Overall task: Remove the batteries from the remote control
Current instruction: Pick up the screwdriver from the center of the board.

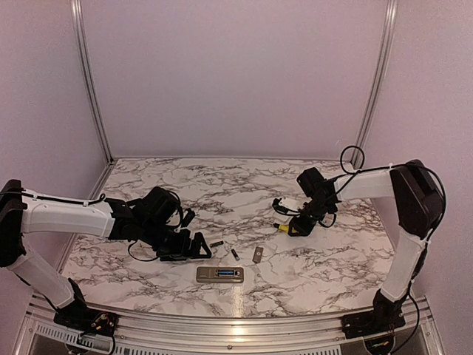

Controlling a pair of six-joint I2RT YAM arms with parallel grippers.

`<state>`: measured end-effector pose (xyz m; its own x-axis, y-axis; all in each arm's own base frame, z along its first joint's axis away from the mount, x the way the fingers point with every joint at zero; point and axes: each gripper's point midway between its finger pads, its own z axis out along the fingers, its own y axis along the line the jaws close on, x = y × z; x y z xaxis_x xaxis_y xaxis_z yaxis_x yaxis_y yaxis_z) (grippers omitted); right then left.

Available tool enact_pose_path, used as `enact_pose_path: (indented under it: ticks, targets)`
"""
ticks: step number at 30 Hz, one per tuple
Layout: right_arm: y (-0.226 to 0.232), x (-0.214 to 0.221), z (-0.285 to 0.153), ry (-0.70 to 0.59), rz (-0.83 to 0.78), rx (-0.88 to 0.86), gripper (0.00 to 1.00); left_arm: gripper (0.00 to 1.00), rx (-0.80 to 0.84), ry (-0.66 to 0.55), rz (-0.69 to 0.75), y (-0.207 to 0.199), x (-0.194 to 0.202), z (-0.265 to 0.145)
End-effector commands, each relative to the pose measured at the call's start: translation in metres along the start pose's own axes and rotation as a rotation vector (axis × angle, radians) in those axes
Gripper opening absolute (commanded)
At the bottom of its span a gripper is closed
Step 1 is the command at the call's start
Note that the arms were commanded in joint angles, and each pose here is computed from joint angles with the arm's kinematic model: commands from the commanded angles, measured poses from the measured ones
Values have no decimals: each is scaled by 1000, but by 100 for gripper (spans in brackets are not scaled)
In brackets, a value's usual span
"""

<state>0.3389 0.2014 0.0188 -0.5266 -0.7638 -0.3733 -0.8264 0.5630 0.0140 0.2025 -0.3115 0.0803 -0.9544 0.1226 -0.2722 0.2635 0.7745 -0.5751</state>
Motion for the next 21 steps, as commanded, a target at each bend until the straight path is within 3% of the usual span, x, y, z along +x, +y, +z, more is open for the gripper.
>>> enact_pose_path:
  ticks: [1, 14, 21]
  targets:
    - [6, 7, 0, 4, 6, -33, 24, 98, -3, 12, 15, -1, -2, -2]
    - [24, -18, -32, -142, -18, -84, 1, 97, 18, -23, 21, -7, -5, -11]
    - [47, -37, -57, -215, -69, -109, 0, 96, 64, -62, 48, -18, -9, -25]
